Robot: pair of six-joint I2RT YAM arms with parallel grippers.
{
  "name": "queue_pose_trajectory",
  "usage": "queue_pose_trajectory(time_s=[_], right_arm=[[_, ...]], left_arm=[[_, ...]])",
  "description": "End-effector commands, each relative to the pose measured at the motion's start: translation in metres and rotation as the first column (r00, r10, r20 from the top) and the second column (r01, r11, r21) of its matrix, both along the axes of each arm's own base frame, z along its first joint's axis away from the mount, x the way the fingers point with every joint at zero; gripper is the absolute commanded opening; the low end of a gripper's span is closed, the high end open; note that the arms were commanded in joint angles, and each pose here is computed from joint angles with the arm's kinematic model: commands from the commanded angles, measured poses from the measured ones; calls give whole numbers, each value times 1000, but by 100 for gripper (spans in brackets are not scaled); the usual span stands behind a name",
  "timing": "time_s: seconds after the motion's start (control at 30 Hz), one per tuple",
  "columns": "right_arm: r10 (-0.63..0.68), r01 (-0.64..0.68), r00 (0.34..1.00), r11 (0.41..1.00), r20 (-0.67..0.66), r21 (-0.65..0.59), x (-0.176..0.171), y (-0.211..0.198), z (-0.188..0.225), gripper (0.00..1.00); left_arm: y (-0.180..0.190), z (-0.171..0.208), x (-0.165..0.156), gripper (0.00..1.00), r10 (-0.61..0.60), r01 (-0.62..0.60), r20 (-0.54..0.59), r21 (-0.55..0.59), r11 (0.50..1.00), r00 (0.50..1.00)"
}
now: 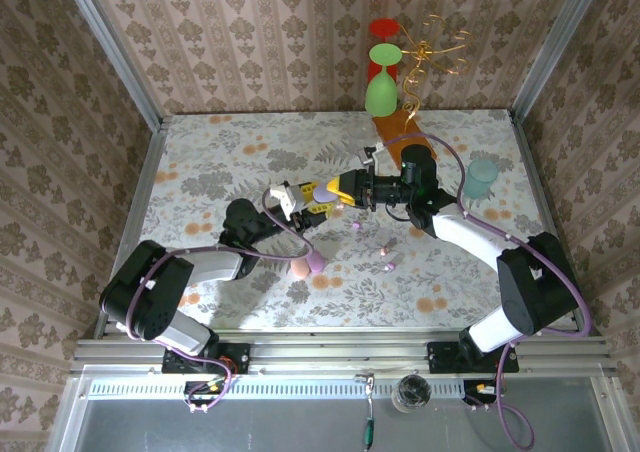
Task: Insert the wireless bluetooth earbuds into the charging case
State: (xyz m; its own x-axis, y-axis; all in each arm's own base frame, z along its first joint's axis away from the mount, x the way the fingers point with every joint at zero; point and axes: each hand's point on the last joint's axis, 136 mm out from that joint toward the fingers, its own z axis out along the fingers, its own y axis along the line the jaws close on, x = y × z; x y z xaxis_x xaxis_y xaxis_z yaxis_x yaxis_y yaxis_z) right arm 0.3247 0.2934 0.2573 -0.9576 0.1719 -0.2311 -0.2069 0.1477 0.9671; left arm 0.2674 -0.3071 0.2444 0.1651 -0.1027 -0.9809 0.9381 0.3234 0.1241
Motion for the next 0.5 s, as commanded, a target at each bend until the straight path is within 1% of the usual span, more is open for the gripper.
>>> queue_pose_trajectory(time_s=[0.0, 0.07, 0.1, 0.23, 0.33, 0.47], right_arm=[[-29, 29, 1000, 1000, 11, 4, 6, -5, -4, 19], [-84, 84, 996, 996, 3, -28, 15, -15, -17, 19], [-120, 120, 993, 991, -2, -56, 20, -22, -26, 19], [-240, 227, 970, 954, -45, -198, 42, -51, -79, 21], [-302, 274, 951, 922, -65, -273, 57, -65, -114, 21], [-349, 309, 935, 887, -59, -343, 81, -70, -144, 21]], left_arm=[[0, 2, 3, 34, 7, -7, 19, -5, 1000, 1000], [3, -2, 4, 51, 19, -19, 13, 7, 1000, 1000], [8, -5, 10, 58, 57, -58, 6, 12, 998, 998], [17, -27, 12, 79, 106, -102, -34, 95, 990, 994], [21, -44, 10, 88, 145, -134, -54, 172, 976, 988], [28, -58, 8, 94, 200, -178, -64, 249, 952, 978]])
